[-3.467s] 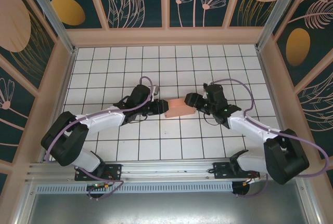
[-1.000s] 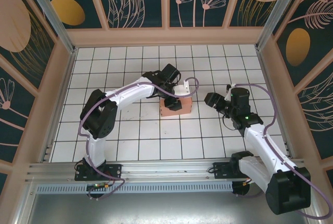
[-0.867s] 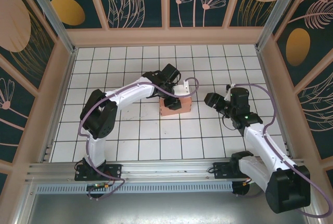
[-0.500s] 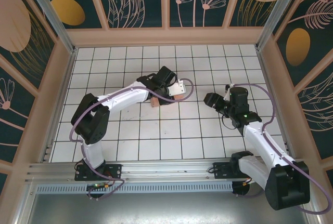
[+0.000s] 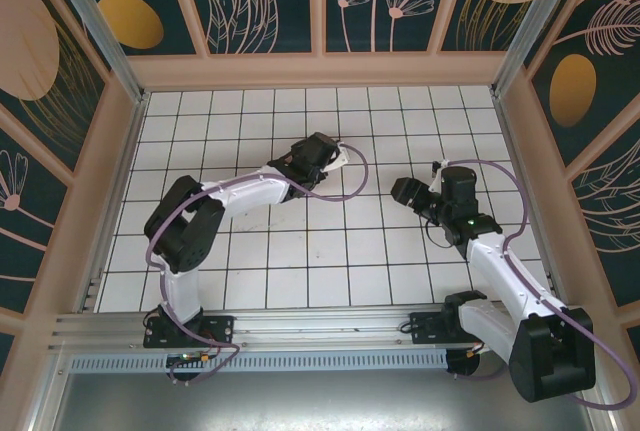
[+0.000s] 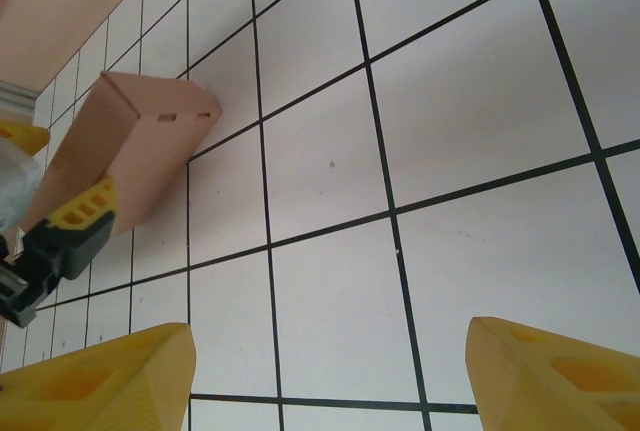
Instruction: Fold the paper box
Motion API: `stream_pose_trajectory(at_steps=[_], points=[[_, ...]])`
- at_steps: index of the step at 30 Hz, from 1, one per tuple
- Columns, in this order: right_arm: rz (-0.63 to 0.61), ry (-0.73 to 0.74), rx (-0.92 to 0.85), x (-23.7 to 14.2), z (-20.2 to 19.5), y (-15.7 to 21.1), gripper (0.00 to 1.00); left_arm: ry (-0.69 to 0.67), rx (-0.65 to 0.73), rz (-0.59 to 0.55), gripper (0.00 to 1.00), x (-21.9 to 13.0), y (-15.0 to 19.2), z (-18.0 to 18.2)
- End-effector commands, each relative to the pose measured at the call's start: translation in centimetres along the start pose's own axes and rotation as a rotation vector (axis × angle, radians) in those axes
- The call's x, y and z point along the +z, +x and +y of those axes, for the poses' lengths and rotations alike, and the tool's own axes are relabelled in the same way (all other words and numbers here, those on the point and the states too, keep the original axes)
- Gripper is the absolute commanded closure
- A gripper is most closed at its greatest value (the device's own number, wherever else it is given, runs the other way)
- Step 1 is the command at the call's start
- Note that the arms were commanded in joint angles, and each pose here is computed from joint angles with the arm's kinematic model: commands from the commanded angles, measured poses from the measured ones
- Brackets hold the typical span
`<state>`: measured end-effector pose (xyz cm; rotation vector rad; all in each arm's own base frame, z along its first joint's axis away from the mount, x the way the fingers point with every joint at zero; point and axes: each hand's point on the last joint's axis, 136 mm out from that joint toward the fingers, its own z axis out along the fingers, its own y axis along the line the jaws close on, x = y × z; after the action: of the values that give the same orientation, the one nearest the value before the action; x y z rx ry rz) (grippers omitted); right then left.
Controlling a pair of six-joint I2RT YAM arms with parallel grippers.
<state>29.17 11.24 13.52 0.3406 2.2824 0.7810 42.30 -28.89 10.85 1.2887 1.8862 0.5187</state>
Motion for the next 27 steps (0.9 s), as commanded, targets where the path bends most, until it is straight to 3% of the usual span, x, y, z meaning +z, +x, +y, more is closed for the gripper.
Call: stream_pose_trajectory(at_steps=[1,5,8,12,15,21,27], points=[[-0.020,-0.012,-0.007,-0.2,0.2,-0.4,0.28,-0.023,0.001,0.020,0.41,0.6,0.6,-0.4],[-0.021,-0.015,-0.007,-0.2,0.3,-0.5,0.28,0.001,-0.018,0.017,0.36,0.5,0.7,-0.9],[-0.021,-0.018,-0.009,-0.2,0.4,-0.6,0.28,0.074,-0.055,-0.031,0.26,-0.2,-0.2,-1.6],[-0.024,-0.021,-0.010,-0.2,0.5,-0.7,0.28,0.270,-0.108,-0.159,0.06,-2.6,-2.6,-3.6],[-0.023,-0.026,-0.010,-0.1,0.6,-0.7,0.28,0.356,-0.133,-0.248,0.01,-4.6,-4.0,-3.9],[-0.083,-0.077,-0.066,-0.4,1.7,-1.9,0.26,0.335,-0.400,-0.467,0.01,-8.3,-4.5,1.4],[-0.223,0.004,-0.188,-1.1,1.6,-5.4,0.15,0.164,-0.718,-0.483,0.01,-9.2,2.4,6.7]])
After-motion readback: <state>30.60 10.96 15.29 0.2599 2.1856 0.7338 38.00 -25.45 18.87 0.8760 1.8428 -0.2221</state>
